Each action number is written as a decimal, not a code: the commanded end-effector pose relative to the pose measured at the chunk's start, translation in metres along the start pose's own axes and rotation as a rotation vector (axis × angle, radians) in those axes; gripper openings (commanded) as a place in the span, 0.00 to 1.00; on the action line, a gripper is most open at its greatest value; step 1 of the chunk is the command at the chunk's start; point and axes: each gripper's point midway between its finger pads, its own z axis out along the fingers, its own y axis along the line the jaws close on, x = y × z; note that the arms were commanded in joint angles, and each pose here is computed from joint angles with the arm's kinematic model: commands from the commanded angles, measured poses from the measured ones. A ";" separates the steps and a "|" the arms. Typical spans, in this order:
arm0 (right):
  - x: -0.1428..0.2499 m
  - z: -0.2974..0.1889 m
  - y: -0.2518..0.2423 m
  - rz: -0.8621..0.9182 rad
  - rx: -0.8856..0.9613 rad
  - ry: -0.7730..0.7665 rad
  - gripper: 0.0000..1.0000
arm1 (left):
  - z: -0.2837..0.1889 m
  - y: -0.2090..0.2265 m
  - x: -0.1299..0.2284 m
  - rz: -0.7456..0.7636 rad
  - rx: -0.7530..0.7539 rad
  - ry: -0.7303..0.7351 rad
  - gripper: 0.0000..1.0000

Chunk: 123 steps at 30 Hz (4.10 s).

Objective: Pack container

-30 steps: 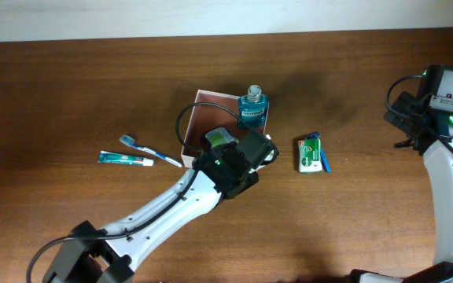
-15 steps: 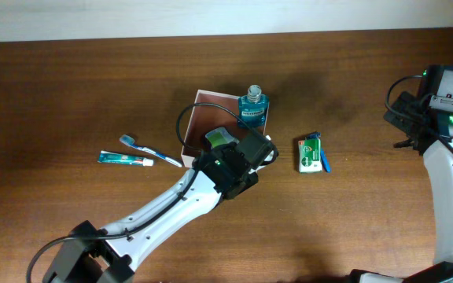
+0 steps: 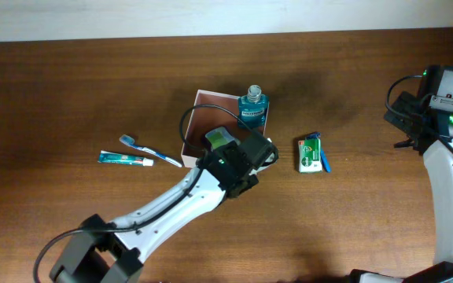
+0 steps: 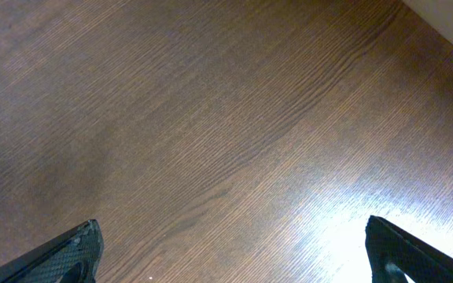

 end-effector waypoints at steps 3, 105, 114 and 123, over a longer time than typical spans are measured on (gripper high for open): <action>-0.008 -0.010 -0.003 0.023 -0.009 -0.031 0.99 | 0.008 0.010 0.012 0.033 -0.073 0.056 0.55; -0.008 -0.010 -0.003 0.023 -0.009 -0.031 0.99 | 0.086 0.111 0.227 -1.999 -0.065 0.295 0.50; -0.008 -0.010 -0.003 0.023 -0.009 -0.031 0.99 | 0.078 0.117 0.233 -1.987 -0.060 0.295 0.22; -0.008 -0.010 -0.003 0.023 -0.009 -0.031 0.99 | -0.038 0.179 0.185 -1.708 -0.063 -0.131 0.16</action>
